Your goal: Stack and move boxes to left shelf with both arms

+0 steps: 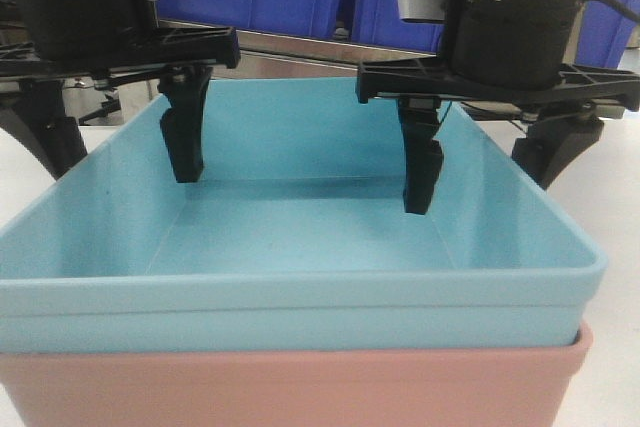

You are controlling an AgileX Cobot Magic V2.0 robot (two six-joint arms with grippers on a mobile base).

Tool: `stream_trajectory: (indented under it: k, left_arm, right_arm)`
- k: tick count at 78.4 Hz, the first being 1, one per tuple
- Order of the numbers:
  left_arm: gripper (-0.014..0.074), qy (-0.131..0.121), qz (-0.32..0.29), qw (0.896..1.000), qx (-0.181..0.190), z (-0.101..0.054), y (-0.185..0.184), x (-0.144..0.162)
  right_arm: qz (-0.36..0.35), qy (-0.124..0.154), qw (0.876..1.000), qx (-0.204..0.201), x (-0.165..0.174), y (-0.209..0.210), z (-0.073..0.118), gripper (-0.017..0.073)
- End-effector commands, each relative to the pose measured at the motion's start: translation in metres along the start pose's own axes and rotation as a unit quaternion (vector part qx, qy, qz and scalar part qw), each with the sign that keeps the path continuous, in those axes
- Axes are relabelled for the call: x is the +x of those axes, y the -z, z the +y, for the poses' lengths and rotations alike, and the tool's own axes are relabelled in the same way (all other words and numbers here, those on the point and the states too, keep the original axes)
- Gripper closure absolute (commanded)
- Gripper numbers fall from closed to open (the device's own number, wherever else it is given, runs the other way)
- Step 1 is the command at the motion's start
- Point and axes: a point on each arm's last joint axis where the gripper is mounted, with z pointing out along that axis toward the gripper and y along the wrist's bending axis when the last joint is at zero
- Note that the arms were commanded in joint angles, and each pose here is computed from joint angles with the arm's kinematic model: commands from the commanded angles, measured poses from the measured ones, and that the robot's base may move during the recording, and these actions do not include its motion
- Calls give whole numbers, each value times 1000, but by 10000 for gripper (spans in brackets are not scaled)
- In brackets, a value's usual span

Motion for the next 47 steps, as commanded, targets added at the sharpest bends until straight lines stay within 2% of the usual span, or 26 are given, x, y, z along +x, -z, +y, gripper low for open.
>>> stream_trajectory:
  k: [1, 47]
  left_arm:
    - [189, -2, -29, 999, 21, -4, 15, -5]
    - [189, -7, -13, 1000, 4, -2, 3, -5]
  right_arm:
    - [-45, -2, 999, -25, -6, 22, 3, 60]
    - [-24, -1, 1000, -12, -8, 5, 4, 60]
